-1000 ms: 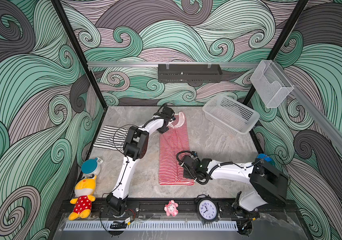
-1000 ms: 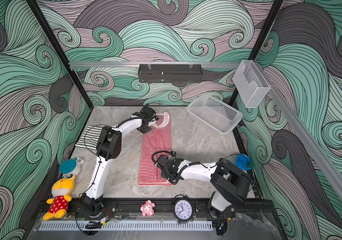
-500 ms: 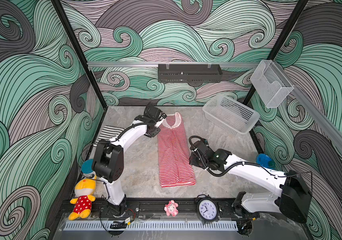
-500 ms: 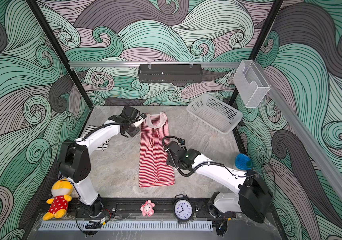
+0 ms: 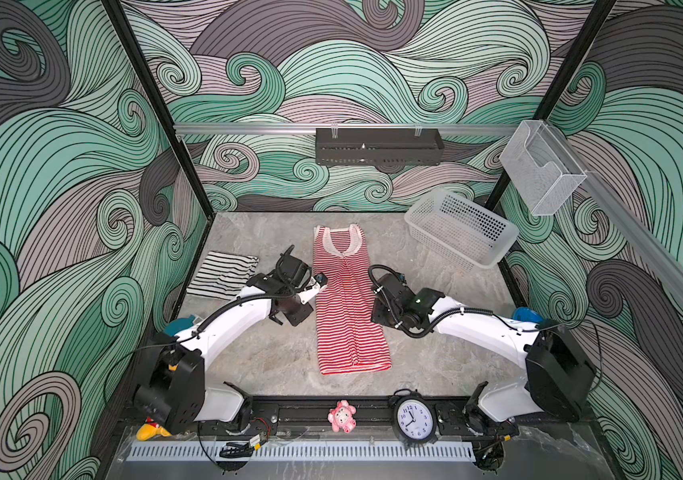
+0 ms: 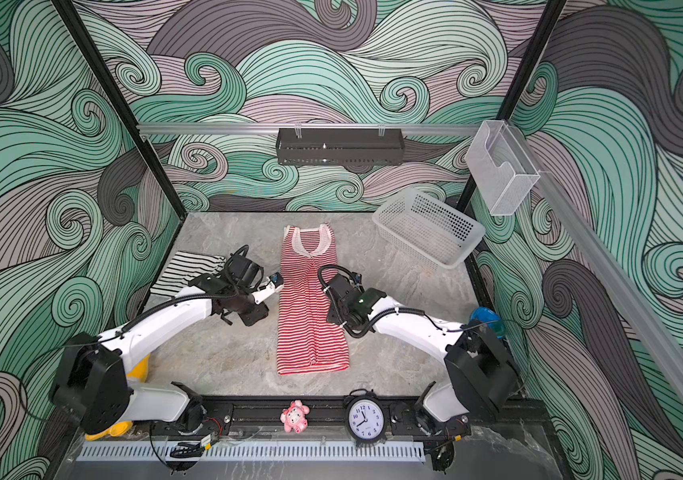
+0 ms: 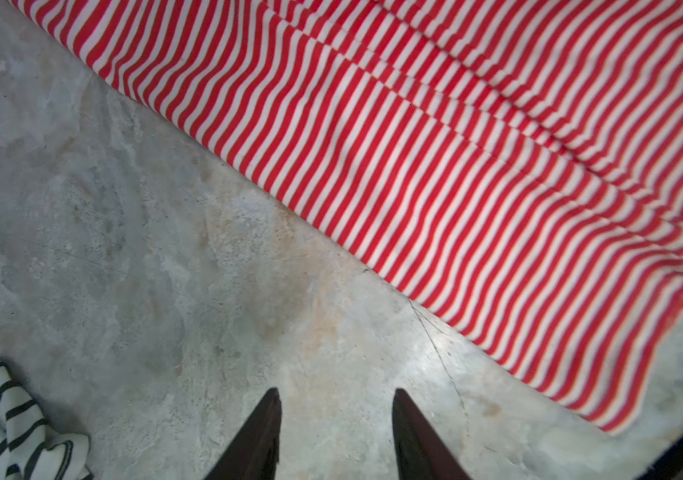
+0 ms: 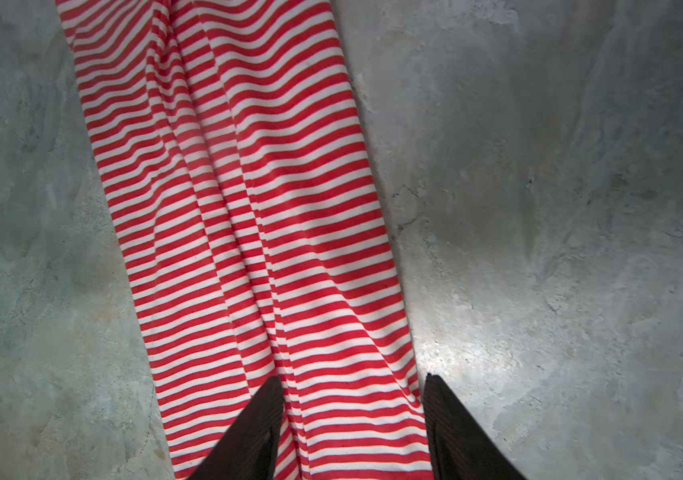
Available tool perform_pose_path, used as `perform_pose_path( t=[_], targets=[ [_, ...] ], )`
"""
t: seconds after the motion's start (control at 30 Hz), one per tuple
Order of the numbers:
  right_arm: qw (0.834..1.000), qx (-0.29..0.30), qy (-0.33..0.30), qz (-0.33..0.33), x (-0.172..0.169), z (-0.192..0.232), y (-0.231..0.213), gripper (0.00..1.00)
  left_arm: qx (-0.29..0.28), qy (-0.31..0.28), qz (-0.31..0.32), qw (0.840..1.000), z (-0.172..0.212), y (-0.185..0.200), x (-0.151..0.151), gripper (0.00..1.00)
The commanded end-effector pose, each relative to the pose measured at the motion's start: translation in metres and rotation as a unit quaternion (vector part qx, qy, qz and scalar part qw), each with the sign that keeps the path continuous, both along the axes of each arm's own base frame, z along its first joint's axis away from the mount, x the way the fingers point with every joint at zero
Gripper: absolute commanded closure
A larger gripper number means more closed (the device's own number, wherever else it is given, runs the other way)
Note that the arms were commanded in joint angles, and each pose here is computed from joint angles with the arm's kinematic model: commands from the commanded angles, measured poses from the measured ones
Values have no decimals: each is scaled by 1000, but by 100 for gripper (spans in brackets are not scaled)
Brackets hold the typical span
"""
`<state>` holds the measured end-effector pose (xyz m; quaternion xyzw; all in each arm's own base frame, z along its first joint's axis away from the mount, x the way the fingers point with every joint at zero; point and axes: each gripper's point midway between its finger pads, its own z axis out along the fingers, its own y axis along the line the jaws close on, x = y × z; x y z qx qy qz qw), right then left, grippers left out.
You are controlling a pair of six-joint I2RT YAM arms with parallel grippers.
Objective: Fold and stack the tank tops
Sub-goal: 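Move both grippers to the near hem corners of the striped top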
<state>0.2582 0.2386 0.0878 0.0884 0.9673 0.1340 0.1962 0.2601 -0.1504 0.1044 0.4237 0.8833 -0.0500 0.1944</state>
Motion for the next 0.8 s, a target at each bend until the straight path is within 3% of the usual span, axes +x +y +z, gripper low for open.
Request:
perform_pose_path(
  t=[0.0, 0.23, 0.77],
  targets=[
    [1000, 10, -6, 2, 7, 6, 8, 43, -35, 44, -31, 998, 0, -10, -29, 52],
    [1000, 6, 20, -11, -13, -18, -7, 42, 10, 53, -74, 996, -26, -1, -56, 52],
    [998, -13, 55, -29, -76, -40, -58, 39, 83, 33, -146, 985, -53, -13, -77, 51]
  ],
)
